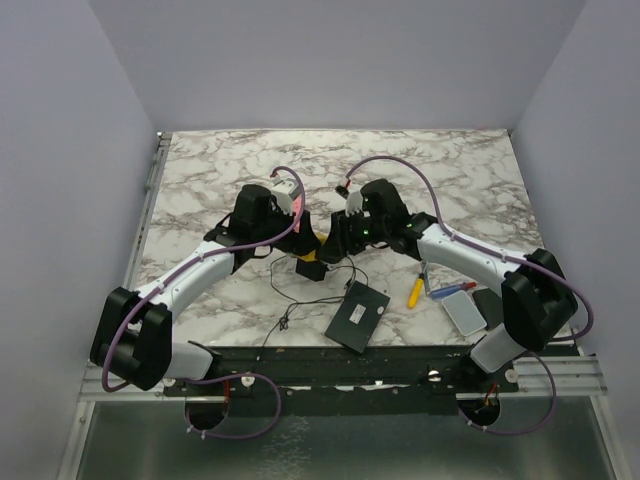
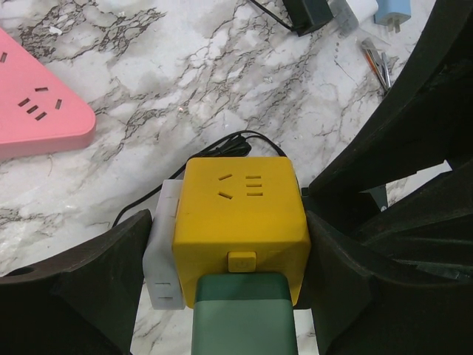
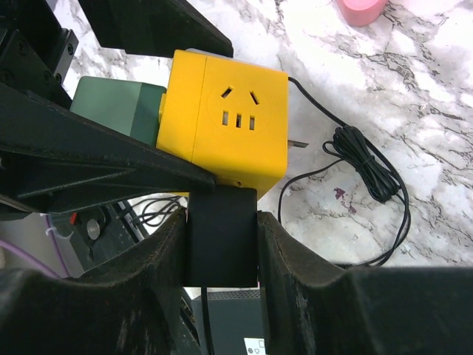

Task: Pull the plug off the socket
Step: Remove the plug from the socket.

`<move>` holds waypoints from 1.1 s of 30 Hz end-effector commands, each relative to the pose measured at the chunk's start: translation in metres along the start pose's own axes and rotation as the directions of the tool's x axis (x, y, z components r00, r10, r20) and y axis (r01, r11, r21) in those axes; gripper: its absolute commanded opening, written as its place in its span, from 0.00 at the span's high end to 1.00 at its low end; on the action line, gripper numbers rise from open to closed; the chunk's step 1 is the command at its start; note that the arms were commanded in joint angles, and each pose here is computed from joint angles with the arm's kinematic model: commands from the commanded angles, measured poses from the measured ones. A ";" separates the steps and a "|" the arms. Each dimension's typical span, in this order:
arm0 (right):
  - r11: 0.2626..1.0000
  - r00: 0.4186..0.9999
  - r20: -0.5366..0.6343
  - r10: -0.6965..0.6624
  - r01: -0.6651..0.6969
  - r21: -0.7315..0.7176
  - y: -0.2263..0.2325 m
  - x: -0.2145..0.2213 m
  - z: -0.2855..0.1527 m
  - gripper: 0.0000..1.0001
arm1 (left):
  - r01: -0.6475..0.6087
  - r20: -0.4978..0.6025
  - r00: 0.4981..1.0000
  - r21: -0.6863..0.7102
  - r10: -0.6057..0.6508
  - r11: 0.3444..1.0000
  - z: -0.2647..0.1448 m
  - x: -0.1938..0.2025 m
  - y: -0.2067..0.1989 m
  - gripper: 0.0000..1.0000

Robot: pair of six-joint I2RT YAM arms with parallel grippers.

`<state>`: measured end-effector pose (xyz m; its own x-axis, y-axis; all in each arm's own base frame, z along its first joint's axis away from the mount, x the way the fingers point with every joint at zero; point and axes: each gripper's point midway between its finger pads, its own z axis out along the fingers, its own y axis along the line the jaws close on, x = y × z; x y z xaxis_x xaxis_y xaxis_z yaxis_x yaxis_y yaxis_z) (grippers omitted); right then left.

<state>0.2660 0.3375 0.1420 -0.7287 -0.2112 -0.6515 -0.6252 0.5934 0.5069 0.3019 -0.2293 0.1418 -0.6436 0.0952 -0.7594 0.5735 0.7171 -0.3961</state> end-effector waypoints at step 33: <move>0.989 0.984 -0.104 0.146 -0.144 0.026 -0.001 -0.004 0.002 1.00 | -0.035 0.089 0.995 -0.042 0.039 0.998 -0.002 -0.029 0.004 1.00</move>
<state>0.2711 0.3378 0.1409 -0.8014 -0.2125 -0.5591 -0.5580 0.6022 0.5710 0.3057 -0.2274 0.1430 -0.6369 0.0840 -0.7664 0.5592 0.7347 -0.3841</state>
